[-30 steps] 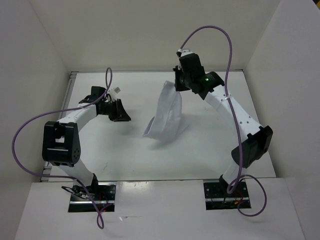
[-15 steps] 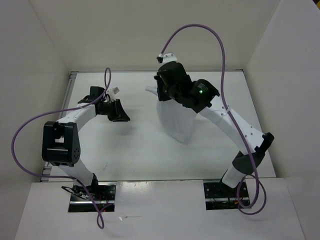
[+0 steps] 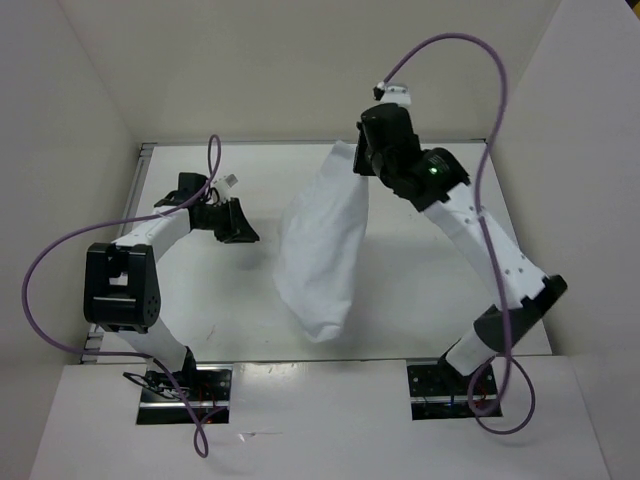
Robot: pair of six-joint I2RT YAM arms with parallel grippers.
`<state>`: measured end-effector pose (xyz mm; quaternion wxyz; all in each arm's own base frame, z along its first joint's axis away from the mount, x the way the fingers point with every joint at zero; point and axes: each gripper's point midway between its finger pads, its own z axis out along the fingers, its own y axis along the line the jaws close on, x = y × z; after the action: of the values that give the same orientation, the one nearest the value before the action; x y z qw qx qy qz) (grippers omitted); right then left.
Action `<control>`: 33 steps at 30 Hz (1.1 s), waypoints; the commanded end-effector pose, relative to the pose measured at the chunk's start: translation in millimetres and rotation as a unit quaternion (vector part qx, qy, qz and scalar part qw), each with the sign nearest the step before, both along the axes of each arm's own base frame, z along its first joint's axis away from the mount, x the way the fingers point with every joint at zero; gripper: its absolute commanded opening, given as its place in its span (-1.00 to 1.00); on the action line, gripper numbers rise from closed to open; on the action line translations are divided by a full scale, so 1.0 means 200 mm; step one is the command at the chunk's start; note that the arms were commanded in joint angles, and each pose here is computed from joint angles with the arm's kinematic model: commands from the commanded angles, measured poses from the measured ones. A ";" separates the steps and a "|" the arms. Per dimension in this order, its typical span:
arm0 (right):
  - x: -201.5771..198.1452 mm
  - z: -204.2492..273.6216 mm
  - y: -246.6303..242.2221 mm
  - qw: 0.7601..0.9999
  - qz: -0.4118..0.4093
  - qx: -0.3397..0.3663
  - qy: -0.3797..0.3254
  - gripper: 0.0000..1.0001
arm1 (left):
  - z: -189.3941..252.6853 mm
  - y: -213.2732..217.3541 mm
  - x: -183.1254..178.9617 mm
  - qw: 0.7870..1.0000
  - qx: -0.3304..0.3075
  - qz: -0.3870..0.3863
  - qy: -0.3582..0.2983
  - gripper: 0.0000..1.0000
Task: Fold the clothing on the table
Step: Move the skirt to the center of the board, then flatten the skirt out
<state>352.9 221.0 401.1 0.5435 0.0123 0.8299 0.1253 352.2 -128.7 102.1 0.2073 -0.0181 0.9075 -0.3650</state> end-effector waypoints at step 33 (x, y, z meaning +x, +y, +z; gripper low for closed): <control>0.65 -1.42 -0.63 0.934 -0.183 -0.214 0.222 0.18 | -0.11 -0.51 0.26 0.998 -0.059 -0.008 -0.007 -0.38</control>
<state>456.6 97.3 111.7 0.3247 0.0877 0.9239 -0.1826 381.5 -222.1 52.2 0.1629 -0.0388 0.8997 -0.4030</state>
